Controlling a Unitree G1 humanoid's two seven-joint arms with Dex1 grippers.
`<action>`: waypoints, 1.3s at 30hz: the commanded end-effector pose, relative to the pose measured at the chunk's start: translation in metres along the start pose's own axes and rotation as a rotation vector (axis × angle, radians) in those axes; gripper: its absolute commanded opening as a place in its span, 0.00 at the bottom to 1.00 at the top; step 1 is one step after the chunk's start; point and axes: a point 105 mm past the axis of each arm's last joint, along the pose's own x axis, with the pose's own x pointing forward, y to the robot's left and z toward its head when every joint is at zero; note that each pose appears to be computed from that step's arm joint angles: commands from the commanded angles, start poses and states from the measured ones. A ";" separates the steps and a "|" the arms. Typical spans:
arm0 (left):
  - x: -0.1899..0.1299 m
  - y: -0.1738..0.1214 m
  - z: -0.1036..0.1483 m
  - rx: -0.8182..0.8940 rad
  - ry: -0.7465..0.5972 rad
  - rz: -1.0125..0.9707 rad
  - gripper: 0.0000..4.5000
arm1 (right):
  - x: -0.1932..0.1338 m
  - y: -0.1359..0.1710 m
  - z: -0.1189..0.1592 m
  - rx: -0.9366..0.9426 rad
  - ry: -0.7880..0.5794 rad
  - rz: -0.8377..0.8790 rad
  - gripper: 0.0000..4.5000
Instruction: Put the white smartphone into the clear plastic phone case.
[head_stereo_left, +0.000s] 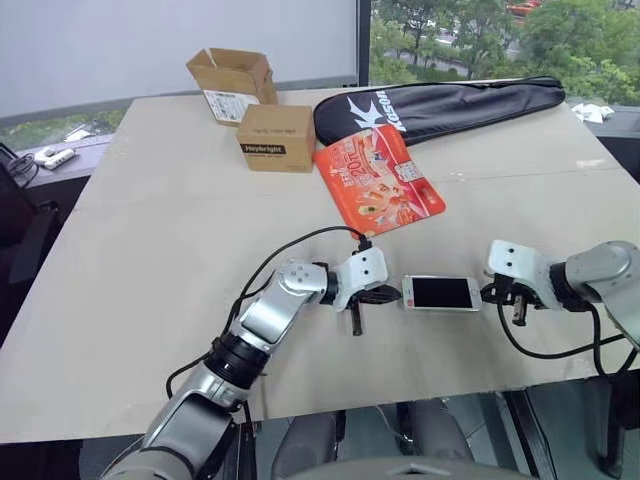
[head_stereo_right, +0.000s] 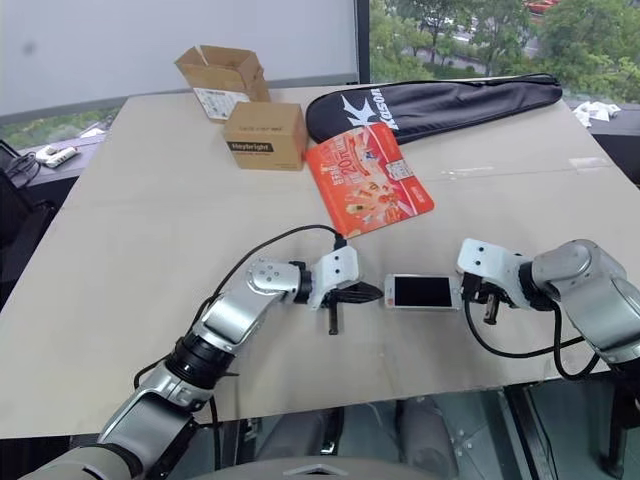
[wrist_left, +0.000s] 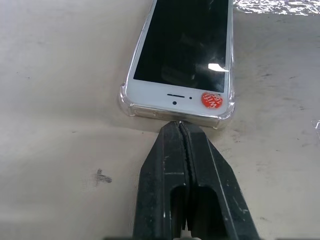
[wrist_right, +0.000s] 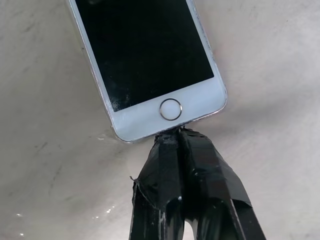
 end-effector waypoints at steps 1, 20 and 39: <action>-0.003 -0.004 0.003 0.057 0.015 -0.007 0.00 | -0.017 -0.005 0.003 -0.014 -0.020 -0.056 0.01; 0.006 -0.002 0.044 -0.045 -0.267 0.058 0.00 | -0.014 0.012 0.015 0.374 -0.804 -0.183 0.01; 0.026 -0.010 0.015 -0.005 -0.140 0.005 0.00 | 0.059 0.035 -0.049 0.486 -0.523 -0.094 0.01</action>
